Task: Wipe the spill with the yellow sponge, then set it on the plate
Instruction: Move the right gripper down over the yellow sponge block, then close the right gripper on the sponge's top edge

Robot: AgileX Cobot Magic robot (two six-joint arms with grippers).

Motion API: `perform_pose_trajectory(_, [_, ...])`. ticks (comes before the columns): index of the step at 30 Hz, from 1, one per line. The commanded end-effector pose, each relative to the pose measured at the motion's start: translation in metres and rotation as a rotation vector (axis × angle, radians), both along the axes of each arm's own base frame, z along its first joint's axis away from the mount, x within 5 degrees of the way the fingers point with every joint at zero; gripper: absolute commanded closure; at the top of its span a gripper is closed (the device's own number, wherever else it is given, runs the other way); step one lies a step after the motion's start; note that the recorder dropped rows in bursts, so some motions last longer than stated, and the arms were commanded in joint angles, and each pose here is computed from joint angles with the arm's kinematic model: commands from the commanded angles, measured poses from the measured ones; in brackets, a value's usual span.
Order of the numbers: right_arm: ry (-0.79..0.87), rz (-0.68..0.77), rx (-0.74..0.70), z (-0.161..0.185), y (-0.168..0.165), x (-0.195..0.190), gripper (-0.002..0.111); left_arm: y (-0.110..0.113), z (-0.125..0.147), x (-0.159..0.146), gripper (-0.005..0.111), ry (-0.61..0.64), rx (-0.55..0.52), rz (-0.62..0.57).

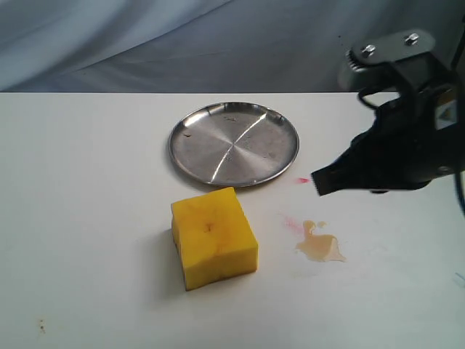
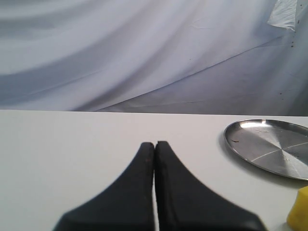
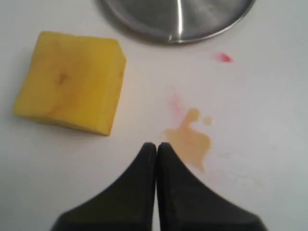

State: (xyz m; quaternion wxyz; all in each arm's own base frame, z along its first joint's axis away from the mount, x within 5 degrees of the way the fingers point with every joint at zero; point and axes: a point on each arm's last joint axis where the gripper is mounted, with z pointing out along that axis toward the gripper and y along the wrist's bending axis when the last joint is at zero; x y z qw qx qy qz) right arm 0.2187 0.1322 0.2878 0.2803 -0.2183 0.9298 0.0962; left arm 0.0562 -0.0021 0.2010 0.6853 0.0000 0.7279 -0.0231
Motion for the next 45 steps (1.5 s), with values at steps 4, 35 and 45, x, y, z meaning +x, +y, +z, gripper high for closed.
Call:
perform_pose_trajectory(4, [0.105, 0.004, 0.126, -0.037, 0.044, 0.016, 0.108, 0.0, -0.001, 0.0, 0.105, -0.001, 0.001, -0.001])
perform_pose_trajectory(35, [0.176, 0.051, 0.055, -0.117, 0.094, 0.08, 0.038, 0.0, -0.001, 0.0, 0.105, -0.001, -0.002, 0.0])
perform_pose_trajectory(45, [0.218, 0.053, 0.022, -0.143, 0.096, 0.083, 0.038, 0.0, -0.001, 0.0, 0.105, -0.001, 0.0, -0.001])
